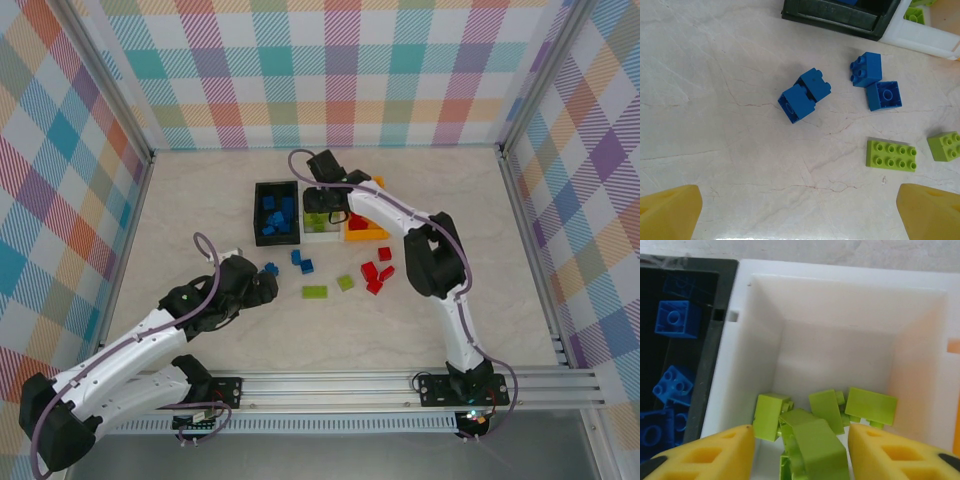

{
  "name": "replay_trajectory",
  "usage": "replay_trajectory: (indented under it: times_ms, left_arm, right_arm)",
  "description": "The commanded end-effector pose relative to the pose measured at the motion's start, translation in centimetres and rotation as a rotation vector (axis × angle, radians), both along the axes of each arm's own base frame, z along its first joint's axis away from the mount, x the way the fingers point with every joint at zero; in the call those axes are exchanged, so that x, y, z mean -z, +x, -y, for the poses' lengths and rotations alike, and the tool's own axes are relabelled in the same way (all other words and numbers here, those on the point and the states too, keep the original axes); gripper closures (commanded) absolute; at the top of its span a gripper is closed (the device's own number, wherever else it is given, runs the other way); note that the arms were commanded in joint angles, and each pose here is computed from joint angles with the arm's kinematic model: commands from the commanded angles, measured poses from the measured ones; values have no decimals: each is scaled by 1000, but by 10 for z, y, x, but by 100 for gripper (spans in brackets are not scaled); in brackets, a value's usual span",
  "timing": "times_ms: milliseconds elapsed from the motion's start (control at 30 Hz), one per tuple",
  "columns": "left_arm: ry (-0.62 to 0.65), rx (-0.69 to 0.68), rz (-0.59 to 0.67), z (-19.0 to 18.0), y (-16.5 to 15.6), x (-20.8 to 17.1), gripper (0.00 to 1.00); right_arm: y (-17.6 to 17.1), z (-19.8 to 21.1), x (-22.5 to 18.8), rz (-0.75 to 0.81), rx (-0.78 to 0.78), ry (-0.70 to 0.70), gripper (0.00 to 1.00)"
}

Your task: Sort the legos into containers by color

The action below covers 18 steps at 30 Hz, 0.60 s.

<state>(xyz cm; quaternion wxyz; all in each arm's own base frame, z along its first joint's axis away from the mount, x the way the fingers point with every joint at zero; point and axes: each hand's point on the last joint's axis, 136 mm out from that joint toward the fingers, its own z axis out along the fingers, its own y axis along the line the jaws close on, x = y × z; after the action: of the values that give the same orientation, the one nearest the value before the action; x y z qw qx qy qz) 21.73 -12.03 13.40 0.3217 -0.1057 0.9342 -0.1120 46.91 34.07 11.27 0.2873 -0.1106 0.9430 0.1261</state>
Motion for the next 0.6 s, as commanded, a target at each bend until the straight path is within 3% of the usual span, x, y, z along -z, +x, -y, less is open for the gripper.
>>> replay_trajectory:
  times_ms: [0, 200, 433, 567]
  left_arm:
    - [7, 14, -9, -1, -4, 5, 0]
    - [4, 7, 5, -2, -3, 2, 0]
    - [2, 1, 14, -1, 0, 2, 0]
    - [10, -1, 5, 0, 2, 5, 0]
  right_arm:
    - [-11, -2, -67, 97, -40, 76, 40]
    - [-82, 33, -70, 46, -55, 116, 32]
    - [-174, 71, -8, -124, -92, 49, 30]
    - [-198, 75, 28, -184, -122, -33, 30]
